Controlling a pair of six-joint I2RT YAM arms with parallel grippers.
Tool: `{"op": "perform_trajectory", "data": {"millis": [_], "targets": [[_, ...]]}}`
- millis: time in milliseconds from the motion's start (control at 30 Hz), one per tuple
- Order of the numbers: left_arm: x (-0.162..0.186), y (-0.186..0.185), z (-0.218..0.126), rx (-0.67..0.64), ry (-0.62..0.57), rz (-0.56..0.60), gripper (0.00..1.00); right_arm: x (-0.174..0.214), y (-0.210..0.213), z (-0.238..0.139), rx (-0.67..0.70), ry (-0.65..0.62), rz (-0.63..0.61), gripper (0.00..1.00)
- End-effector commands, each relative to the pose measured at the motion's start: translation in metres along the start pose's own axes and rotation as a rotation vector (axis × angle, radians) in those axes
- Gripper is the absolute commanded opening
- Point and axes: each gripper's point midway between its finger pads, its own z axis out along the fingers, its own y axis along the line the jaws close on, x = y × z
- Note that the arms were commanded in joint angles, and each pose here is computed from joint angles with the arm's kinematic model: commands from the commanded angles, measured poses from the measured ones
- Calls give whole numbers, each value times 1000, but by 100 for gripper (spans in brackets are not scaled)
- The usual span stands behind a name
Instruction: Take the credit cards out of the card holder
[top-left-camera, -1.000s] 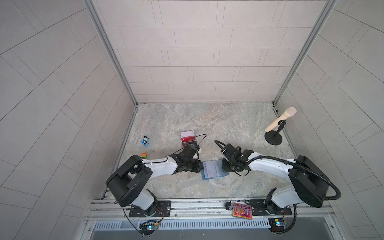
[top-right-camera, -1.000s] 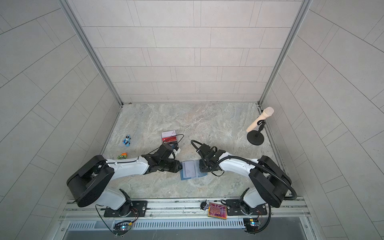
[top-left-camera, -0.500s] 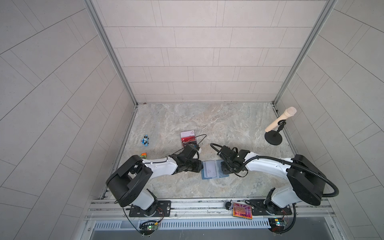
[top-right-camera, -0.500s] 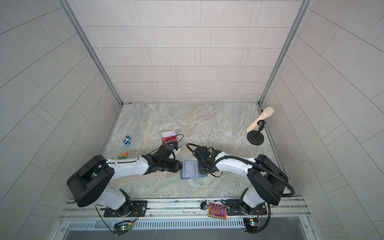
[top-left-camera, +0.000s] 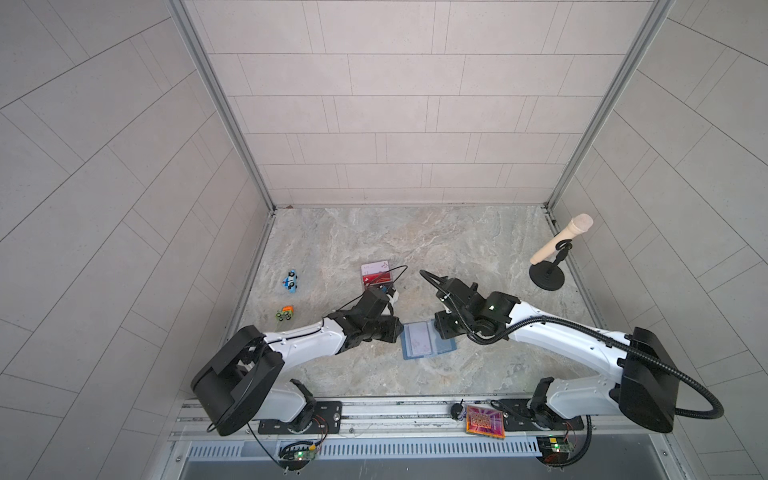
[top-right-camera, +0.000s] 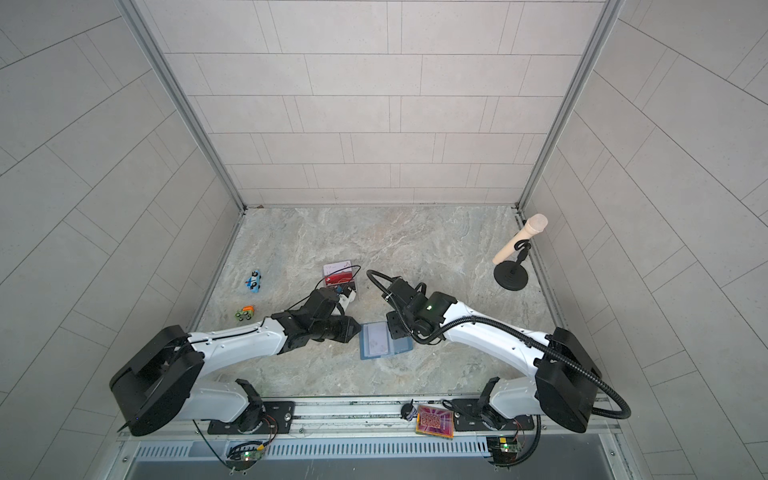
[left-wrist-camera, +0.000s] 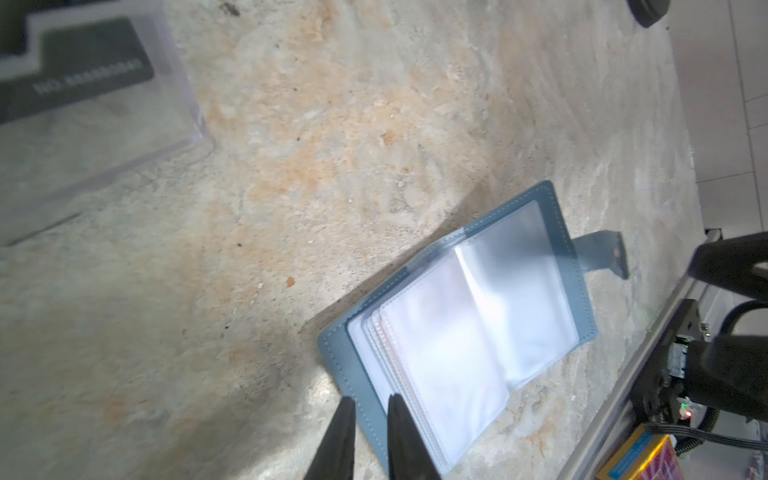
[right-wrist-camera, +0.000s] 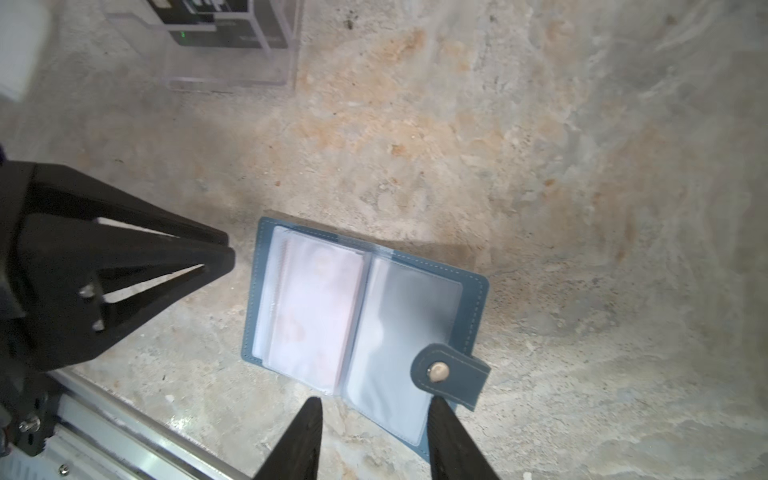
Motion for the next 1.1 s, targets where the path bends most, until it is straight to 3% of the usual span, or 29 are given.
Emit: {"op": "perform_trajectory", "data": {"millis": [0,167,233,433,1067], "targets": [[6,-4,3,45,5,-17,16,-2,21,-3,-78,-5,-30,45],[8,-3,10,59,3,-47,10,-2,37,9,-92,-4,-55,46],[8,-3,12,60,2,-51,8,1,43,16,-86,11,-79,51],[9,-3,17,76,10,-53,4,6,46,39,-15,27,-124,54],[28,19,25,78,41,-136,2,28,31,82,161,28,-168,55]]}}
